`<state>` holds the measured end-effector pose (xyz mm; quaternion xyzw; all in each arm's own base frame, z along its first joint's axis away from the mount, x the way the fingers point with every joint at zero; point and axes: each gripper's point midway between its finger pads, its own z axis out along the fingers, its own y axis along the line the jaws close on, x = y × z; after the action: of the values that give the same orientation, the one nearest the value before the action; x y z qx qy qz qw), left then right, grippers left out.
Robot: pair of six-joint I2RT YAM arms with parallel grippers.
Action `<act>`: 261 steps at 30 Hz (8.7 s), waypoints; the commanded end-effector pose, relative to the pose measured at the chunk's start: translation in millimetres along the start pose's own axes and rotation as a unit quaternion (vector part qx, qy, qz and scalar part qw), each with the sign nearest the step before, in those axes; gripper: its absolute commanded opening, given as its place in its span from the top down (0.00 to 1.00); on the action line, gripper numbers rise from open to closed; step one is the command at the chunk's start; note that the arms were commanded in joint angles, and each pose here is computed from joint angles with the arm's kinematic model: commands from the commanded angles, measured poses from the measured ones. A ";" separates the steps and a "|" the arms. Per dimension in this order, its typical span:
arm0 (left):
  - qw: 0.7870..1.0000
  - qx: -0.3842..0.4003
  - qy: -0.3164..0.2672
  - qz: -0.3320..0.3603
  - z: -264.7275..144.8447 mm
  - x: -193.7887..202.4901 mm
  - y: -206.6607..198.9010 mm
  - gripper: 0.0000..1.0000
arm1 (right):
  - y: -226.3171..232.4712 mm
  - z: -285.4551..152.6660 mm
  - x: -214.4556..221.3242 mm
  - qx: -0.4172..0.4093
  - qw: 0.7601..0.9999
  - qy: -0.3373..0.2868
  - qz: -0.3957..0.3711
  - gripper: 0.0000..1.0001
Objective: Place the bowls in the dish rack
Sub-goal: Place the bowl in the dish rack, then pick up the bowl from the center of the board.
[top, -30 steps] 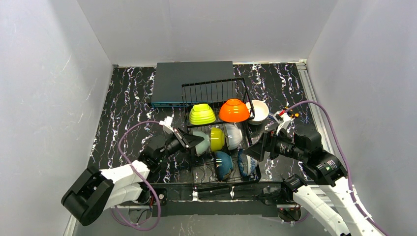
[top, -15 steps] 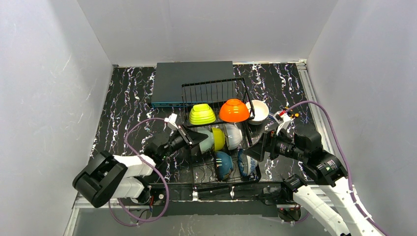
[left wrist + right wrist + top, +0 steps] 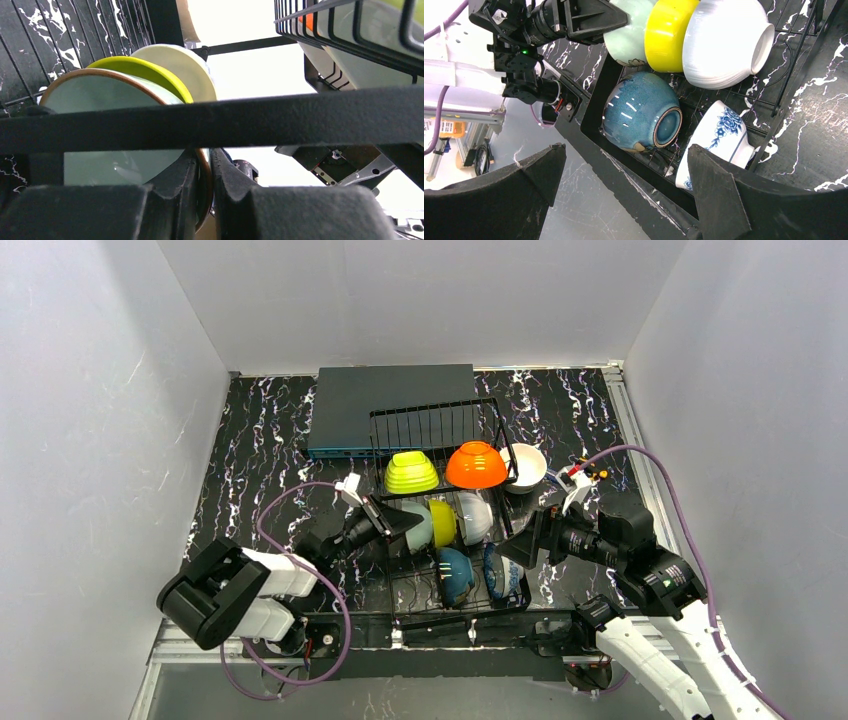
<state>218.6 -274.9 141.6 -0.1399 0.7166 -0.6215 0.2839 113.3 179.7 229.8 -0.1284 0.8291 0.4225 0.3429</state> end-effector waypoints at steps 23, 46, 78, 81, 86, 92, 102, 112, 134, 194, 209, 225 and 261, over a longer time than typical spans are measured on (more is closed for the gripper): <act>0.999 0.014 -0.025 0.025 -6.9 -6.5 -2.1 0.98 | 1.4 -1.9 -3.6 -0.003 1.000 -0.012 -0.016 0.01; 0.997 0.000 -0.026 0.068 -22.8 -6.5 -12.1 0.02 | 1.1 -1.8 -4.0 -0.002 1.000 -0.013 -0.016 0.01; 0.928 -0.261 0.050 0.263 -118.6 -10.2 15.7 0.02 | -27.6 7.7 6.2 0.049 0.999 -0.007 -0.015 0.01; 0.905 -0.302 0.058 0.295 -131.3 -19.5 16.5 0.02 | -35.9 4.5 2.6 0.074 0.997 -0.022 -0.016 0.01; 0.862 -0.365 0.032 0.351 -153.4 -46.8 14.6 0.02 | -57.7 -4.0 -2.6 0.138 0.989 -0.051 -0.013 0.01; 0.826 -0.388 0.007 0.408 -168.5 -69.3 4.1 0.02 | -65.5 -10.7 -15.1 0.163 0.982 -0.089 -0.026 0.01; 0.828 -0.378 -0.012 0.413 -169.8 -72.0 2.0 0.02 | -63.6 5.4 -26.8 0.142 0.983 -0.113 -0.021 0.02; 0.823 -0.379 -0.065 0.417 -180.2 -83.4 -0.9 0.02 | -72.8 54.8 -18.9 0.111 0.992 -0.061 -0.018 0.05; 0.820 -0.391 -0.078 0.411 -183.3 -87.1 3.1 0.02 | -188.6 48.5 -59.9 0.173 0.960 -0.137 0.170 0.03; 0.821 -0.387 -0.072 0.414 -180.9 -85.5 3.6 0.02 | -239.5 85.3 -150.7 0.215 0.963 -0.105 0.122 0.99; 0.821 -0.387 -0.071 0.414 -180.7 -85.3 3.6 0.02 | -217.2 67.5 -158.2 0.232 0.961 -0.123 0.082 0.99; 0.822 -0.385 -0.072 0.414 -181.2 -85.0 3.2 0.02 | -217.1 23.6 -171.0 0.336 0.925 -0.164 0.073 0.99; 0.874 -0.079 0.035 0.478 -129.9 -13.3 -59.5 0.02 | -131.8 -25.9 -116.3 0.287 0.951 -0.105 0.042 0.99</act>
<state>160.9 -147.4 191.2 0.1621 0.8059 -0.2775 0.4972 256.9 51.8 223.8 0.0814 0.8930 0.1438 0.4187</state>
